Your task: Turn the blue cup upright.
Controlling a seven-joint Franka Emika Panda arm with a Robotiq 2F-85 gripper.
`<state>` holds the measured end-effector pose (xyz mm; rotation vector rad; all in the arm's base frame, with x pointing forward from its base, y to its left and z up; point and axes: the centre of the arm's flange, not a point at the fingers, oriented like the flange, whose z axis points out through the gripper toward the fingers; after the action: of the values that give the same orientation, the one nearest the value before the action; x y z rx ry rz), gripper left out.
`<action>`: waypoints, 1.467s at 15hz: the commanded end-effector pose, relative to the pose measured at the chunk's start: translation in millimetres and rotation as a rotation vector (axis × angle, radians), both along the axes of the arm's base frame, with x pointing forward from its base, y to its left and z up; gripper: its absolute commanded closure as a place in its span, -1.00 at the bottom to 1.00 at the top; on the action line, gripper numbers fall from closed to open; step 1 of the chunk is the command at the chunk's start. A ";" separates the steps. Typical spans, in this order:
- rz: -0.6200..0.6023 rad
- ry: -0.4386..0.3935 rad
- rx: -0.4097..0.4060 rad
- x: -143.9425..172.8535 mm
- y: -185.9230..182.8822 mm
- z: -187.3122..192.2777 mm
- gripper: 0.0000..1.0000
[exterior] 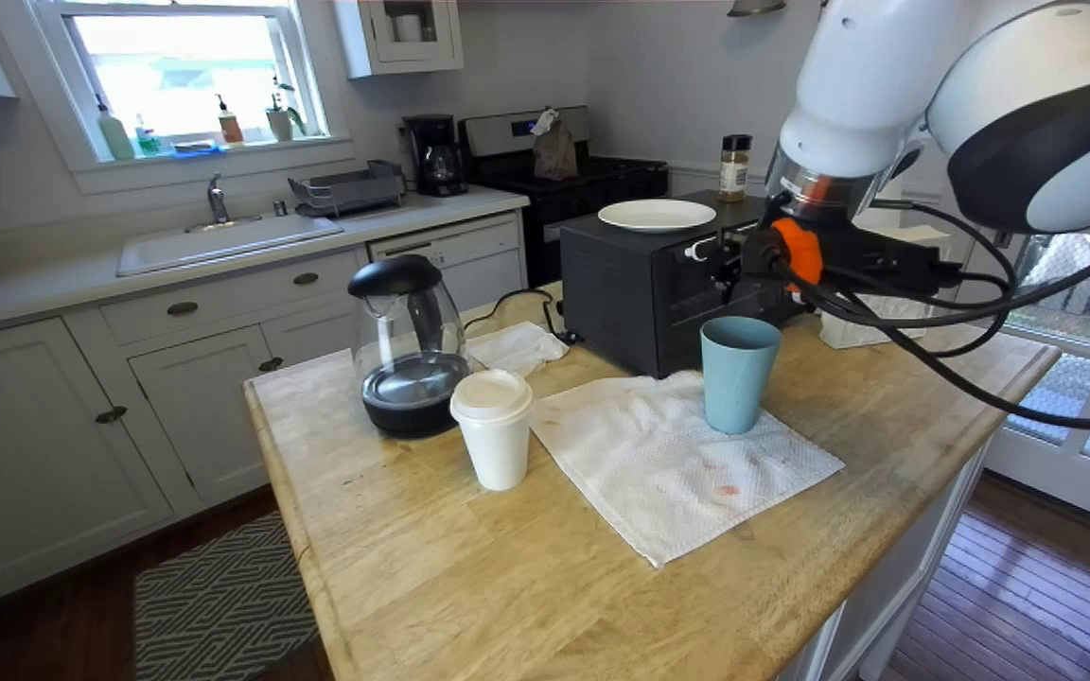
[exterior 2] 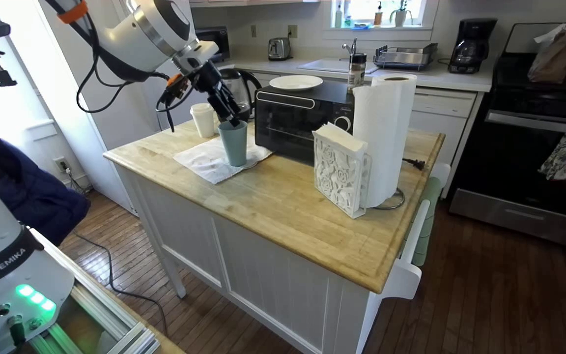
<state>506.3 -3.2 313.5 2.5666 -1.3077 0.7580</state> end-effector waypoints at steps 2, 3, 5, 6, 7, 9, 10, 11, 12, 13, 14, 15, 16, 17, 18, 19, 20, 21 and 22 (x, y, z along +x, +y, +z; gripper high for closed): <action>0.062 0.086 0.084 -3.8 -15.8 40.6 -1.00; 0.070 0.107 0.105 -2.8 -18.1 45.1 -1.00; 0.086 0.144 0.143 -1.0 -22.8 53.0 -1.00; 0.095 0.169 0.160 -0.9 -25.4 56.8 -1.00; 0.108 0.192 0.177 -1.4 -27.9 60.5 -1.00; 0.119 0.230 0.194 -2.5 -31.9 68.6 -1.00; 0.120 0.240 0.197 -3.0 -34.0 72.3 -1.00; 0.122 0.253 0.199 -3.4 -36.4 76.7 -1.00; 0.126 0.264 0.199 -4.2 -38.2 80.8 -1.00; 0.126 0.270 0.198 -4.8 -39.8 83.7 -1.00; 0.129 0.279 0.200 -5.8 -40.9 87.5 -1.00; 0.131 0.283 0.200 -6.6 -41.9 90.7 -1.00; 0.135 0.289 0.203 -8.0 -42.6 93.1 -1.00; 0.141 0.292 0.209 -9.2 -43.0 96.5 -1.00; 0.150 0.302 0.215 -9.8 -43.8 99.1 -1.00; 0.157 0.302 0.225 -11.1 -44.4 101.7 -1.00; 0.164 0.301 0.236 -12.1 -44.8 104.5 -1.00; 0.171 0.294 0.248 -13.0 -45.1 108.0 -1.00; 0.155 0.293 0.216 -8.7 -42.3 93.9 -1.00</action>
<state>497.5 -45.6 407.5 2.8377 -1.1651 0.2557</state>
